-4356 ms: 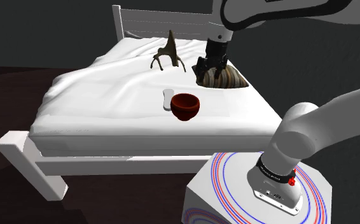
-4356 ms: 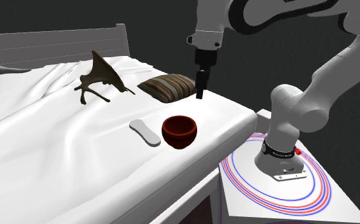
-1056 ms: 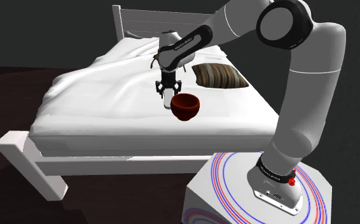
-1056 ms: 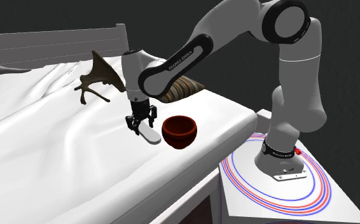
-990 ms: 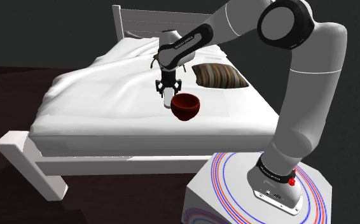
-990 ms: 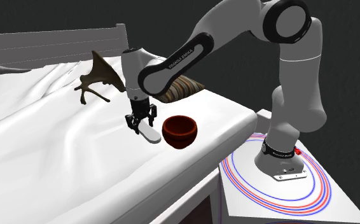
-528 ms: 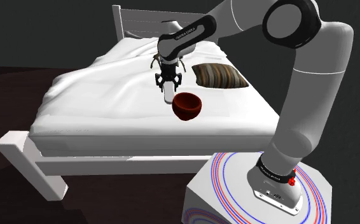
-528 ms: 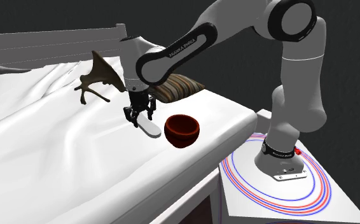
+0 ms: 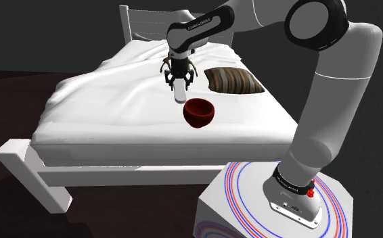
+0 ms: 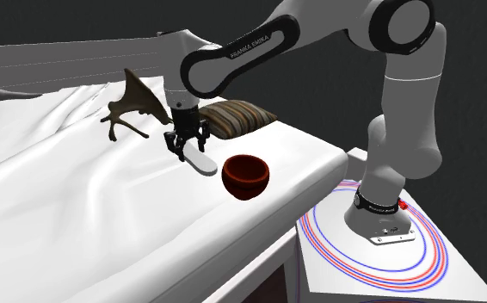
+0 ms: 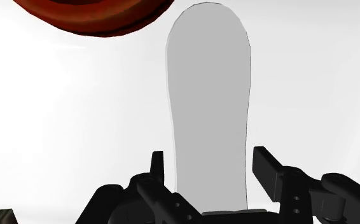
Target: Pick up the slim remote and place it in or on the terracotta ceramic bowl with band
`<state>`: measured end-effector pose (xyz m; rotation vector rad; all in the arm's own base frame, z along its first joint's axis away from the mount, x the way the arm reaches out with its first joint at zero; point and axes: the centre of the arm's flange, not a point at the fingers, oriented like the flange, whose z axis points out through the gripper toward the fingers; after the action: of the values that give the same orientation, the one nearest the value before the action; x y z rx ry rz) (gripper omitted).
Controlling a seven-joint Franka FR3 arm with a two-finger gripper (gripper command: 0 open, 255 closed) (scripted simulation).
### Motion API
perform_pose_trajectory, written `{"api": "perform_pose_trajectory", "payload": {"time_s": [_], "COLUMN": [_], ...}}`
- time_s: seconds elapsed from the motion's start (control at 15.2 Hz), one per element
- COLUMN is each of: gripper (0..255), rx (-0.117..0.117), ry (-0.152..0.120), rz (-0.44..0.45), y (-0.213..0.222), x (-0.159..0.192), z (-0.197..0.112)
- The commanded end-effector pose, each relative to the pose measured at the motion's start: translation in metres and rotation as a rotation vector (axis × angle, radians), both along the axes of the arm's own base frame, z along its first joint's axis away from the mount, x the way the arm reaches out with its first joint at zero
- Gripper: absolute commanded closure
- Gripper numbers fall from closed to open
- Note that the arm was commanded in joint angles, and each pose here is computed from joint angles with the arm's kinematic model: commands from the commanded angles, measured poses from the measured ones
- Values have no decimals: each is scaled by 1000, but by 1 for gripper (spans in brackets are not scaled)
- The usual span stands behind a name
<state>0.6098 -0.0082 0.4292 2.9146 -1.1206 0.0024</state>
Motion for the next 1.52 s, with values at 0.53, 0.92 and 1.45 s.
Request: {"api": "perform_pose_trajectory", "payload": {"time_s": [0.53,0.92,1.45], "gripper": [255,255,255], "rx": [0,0,0], "ry": [0,0,0], "rz": [0,0,0], "y": [-1,4,39], "x": [-1,-13,-113], "z": [52,76,81]}}
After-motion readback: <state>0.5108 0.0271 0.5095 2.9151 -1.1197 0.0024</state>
